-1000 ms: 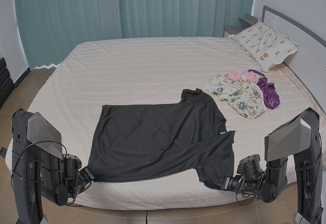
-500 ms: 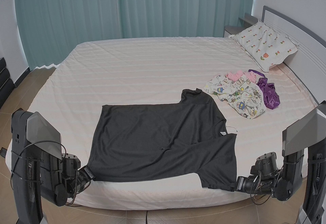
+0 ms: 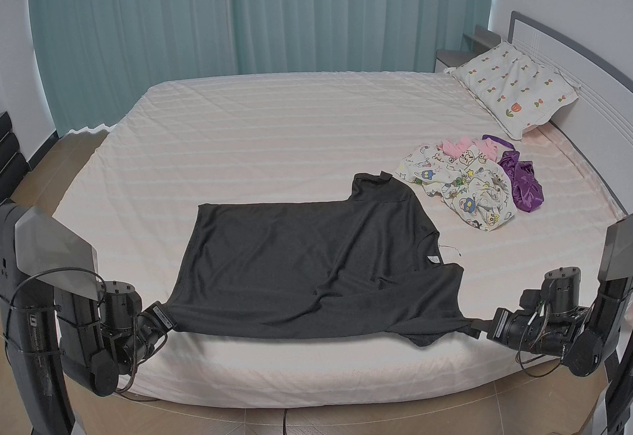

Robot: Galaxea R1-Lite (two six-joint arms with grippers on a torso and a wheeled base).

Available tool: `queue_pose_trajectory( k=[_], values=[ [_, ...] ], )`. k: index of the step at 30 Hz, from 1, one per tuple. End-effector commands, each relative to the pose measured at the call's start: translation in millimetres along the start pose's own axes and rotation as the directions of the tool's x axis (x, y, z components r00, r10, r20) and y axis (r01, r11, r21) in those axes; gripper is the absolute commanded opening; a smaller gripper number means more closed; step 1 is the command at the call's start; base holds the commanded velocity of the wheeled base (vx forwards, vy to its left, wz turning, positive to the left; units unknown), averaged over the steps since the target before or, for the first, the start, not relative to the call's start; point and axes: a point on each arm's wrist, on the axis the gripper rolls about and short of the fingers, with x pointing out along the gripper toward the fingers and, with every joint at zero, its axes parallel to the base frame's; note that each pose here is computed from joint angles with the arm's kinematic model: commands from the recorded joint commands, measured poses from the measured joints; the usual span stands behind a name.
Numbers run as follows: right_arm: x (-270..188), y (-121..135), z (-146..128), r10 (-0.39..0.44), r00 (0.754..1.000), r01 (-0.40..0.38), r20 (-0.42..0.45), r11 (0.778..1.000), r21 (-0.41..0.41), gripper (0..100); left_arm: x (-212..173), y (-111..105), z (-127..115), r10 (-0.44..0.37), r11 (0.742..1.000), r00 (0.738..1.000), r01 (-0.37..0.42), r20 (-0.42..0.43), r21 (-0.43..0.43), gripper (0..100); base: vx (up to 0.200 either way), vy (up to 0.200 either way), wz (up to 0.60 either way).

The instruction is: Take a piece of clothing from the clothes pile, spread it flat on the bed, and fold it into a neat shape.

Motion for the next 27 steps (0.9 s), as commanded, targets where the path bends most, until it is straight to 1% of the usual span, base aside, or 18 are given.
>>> queue_pose_trajectory(
  k=[1, 2, 3, 4, 7, 9, 11, 13, 17, 22, 27],
  values=[
    [-16, 13, 23, 0.077, 0.989, -0.074, 0.126, 0.997, -0.024, 0, -16, -17, 23, -0.094, 0.995, 0.990, 0.096, 0.106, -0.014, 0, 0.000, 0.000, 0.00],
    [-18, 17, 31, 0.095, 0.982, -0.091, 0.163, 0.995, -0.033, 0, -20, -21, 29, -0.115, 0.993, 0.985, 0.118, 0.131, -0.018, 0, 0.000, 0.000, 0.00],
    [-19, 17, 31, 0.095, 0.982, -0.091, 0.165, 0.995, -0.033, 0, -21, -21, 29, -0.117, 0.993, 0.984, 0.120, 0.133, -0.018, 0, 0.000, 0.000, 0.00],
    [-22, 20, 38, 0.110, 0.975, -0.104, 0.195, 0.994, -0.039, 0, -26, -24, 33, -0.132, 0.990, 0.980, 0.137, 0.151, -0.021, 0, 0.000, 0.000, 0.00],
    [-24, 22, 40, 0.120, 0.971, -0.113, 0.208, 0.993, -0.044, 0, -28, -25, 35, -0.139, 0.990, 0.978, 0.142, 0.157, -0.012, 0, 0.000, 0.000, 0.00],
    [-27, 23, 40, 0.125, 0.969, -0.118, 0.215, 0.992, -0.048, 0, -28, -23, 33, -0.129, 0.992, 0.981, 0.129, 0.146, 0.010, 0, 0.000, 0.000, 0.00],
    [-29, 23, 39, 0.122, 0.970, -0.115, 0.208, 0.992, -0.045, 0, -30, -21, 31, -0.123, 0.992, 0.983, 0.121, 0.138, 0.017, 0, 0.000, 0.000, 0.00],
    [-33, 19, 32, 0.108, 0.978, -0.104, 0.177, 0.994, -0.035, 0, -34, -17, 28, -0.110, 0.994, 0.987, 0.106, 0.113, 0.041, 0, 0.000, 0.000, 0.00],
    [-40, 12, 23, 0.097, 0.986, -0.093, 0.139, 0.995, -0.034, 0, -41, -9, 21, -0.081, 0.993, 0.994, 0.074, 0.074, 0.091, 0, 0.000, 0.000, 0.00],
    [-45, 2, 12, 0.048, 0.994, -0.042, 0.096, 0.997, -0.066, 0, -46, -2, 11, -0.047, 0.990, 0.999, 0.045, 0.016, 0.130, 0, 0.000, 0.000, 0.00],
    [-47, -2, 6, 0.037, 0.997, -0.033, 0.067, 0.997, -0.068, 0, -41, 2, 2, -0.018, 0.988, 1.000, 0.022, -0.026, 0.152, 0, 0.000, 0.000, 0.00]
  ],
)
